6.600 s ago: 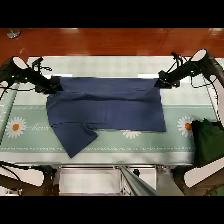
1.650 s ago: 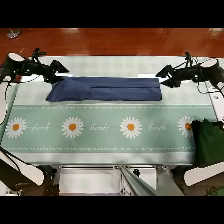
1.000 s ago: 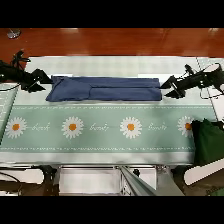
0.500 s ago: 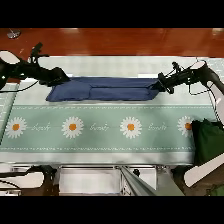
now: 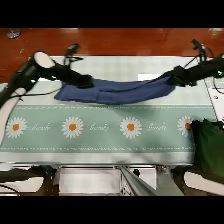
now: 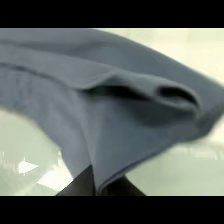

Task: Fold the shirts.

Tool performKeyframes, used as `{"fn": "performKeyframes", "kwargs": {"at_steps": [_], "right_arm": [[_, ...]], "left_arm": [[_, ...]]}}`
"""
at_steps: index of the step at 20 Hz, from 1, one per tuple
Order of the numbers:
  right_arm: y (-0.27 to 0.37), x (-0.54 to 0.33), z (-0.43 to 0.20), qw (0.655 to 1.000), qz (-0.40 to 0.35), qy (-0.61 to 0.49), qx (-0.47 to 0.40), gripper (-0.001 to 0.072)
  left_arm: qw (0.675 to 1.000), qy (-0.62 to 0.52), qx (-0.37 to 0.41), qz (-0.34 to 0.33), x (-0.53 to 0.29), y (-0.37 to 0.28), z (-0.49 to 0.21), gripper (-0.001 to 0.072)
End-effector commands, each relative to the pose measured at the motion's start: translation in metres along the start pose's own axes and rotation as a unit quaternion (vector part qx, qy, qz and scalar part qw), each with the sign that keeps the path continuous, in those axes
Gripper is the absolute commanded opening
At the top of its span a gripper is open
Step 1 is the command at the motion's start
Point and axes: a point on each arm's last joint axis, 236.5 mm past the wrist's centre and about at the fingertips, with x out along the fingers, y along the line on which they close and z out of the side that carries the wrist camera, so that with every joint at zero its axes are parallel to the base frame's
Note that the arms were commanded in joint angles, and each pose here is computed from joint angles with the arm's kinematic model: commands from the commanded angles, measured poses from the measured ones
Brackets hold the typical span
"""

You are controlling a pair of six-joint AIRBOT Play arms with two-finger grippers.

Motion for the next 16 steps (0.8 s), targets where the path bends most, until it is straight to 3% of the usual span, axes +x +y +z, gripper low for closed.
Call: {"fn": "performKeyframes", "kwargs": {"at_steps": [1, 10, 14, 16], "right_arm": [[0.010, -0.045, -0.046, 0.998, -0.042, -0.042, -0.020, 0.0022], [0.046, -0.093, -0.094, 0.995, -0.032, -0.088, -0.019, 0.0022], [0.047, -0.092, -0.096, 0.996, -0.030, -0.085, -0.019, 0.0022], [0.047, -0.092, -0.096, 0.996, -0.031, -0.083, -0.028, 0.0022]], "left_arm": [[0.999, -0.016, 0.041, -0.022, 0.043, -0.069, -0.004, 0.0017], [0.985, 0.142, 0.064, -0.068, 0.181, -0.185, -0.106, 0.0018], [0.965, 0.221, 0.097, -0.099, 0.187, -0.226, -0.168, 0.0020], [0.961, 0.228, 0.117, -0.102, 0.174, -0.220, -0.161, 0.0020]]}}
